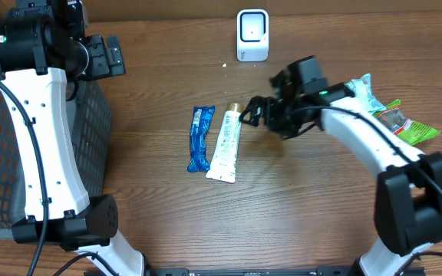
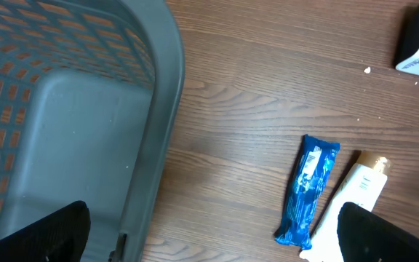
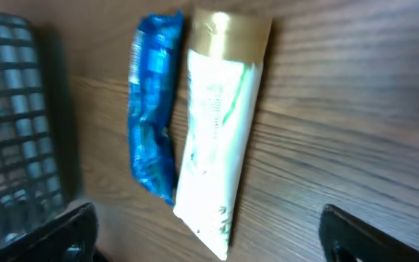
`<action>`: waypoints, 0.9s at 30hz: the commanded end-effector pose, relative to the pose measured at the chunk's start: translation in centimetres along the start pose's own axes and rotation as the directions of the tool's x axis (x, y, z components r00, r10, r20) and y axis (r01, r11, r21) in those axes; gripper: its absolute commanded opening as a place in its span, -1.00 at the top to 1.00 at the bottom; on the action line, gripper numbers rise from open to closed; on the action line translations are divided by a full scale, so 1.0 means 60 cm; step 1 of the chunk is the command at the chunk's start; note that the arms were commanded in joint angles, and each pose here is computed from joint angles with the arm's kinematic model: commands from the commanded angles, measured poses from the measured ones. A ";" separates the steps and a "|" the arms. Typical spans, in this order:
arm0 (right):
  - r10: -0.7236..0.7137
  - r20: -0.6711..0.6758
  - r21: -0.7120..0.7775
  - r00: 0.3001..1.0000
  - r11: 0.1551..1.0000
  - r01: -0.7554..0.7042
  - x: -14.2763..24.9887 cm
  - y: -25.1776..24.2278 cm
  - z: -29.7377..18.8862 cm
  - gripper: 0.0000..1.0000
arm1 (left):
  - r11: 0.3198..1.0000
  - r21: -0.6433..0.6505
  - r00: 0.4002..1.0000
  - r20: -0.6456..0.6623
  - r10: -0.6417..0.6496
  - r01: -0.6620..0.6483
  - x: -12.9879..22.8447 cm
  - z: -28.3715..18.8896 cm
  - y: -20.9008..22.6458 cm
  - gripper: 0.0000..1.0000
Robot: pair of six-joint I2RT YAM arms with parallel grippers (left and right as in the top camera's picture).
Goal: Scan the item barcode
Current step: 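Reach the right gripper to the white tube bottle and grasp it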
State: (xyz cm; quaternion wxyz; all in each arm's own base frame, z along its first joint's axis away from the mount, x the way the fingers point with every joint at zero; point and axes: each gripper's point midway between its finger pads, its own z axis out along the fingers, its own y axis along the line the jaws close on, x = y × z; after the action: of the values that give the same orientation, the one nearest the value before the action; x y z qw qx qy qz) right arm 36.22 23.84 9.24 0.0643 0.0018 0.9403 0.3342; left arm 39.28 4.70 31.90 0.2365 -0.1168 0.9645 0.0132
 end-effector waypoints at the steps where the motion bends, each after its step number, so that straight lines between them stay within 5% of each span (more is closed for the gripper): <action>1: 0.040 -0.023 0.092 0.999 0.995 -0.038 0.008 -0.018 0.063 -0.88 | 1.000 0.017 0.999 0.043 -0.004 0.003 -0.004 -0.026 -0.006 -1.00; 9: 0.038 -0.097 0.001 0.995 0.999 -0.038 0.014 -0.031 0.148 -0.75 | 1.000 0.017 0.999 0.043 -0.004 0.004 -0.004 -0.026 -0.006 -0.99; 14: 0.107 -0.107 0.039 0.989 0.994 -0.103 0.033 -0.023 0.171 -0.27 | 1.000 0.017 0.999 0.043 -0.004 0.003 -0.004 -0.026 -0.006 -0.99; 19: 0.135 -0.115 0.058 0.984 0.990 -0.129 0.044 -0.024 0.177 -0.02 | 1.000 0.017 0.999 0.043 -0.004 0.004 -0.004 -0.026 -0.006 -1.00; 21: 0.126 -0.101 0.050 0.987 0.991 -0.121 0.037 -0.021 0.177 0.45 | 1.000 0.017 0.999 0.043 -0.004 0.004 -0.004 -0.026 -0.006 -1.00; 24: 0.129 -0.121 -0.042 0.984 0.990 -0.135 0.023 -0.010 0.158 0.88 | 1.000 0.017 0.999 0.043 -0.004 0.004 -0.004 -0.026 -0.006 -1.00; 27: 0.032 -0.140 -0.168 0.990 0.984 -0.056 0.012 0.006 0.125 0.92 | 1.000 0.017 0.999 0.043 -0.004 0.003 -0.004 -0.026 -0.006 -0.99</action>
State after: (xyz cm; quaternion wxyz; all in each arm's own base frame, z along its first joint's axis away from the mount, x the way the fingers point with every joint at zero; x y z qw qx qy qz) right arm 35.94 29.92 2.39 -0.0117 0.0308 0.9274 0.3725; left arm 39.28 4.71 31.90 0.2365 -0.1169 0.9645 0.0134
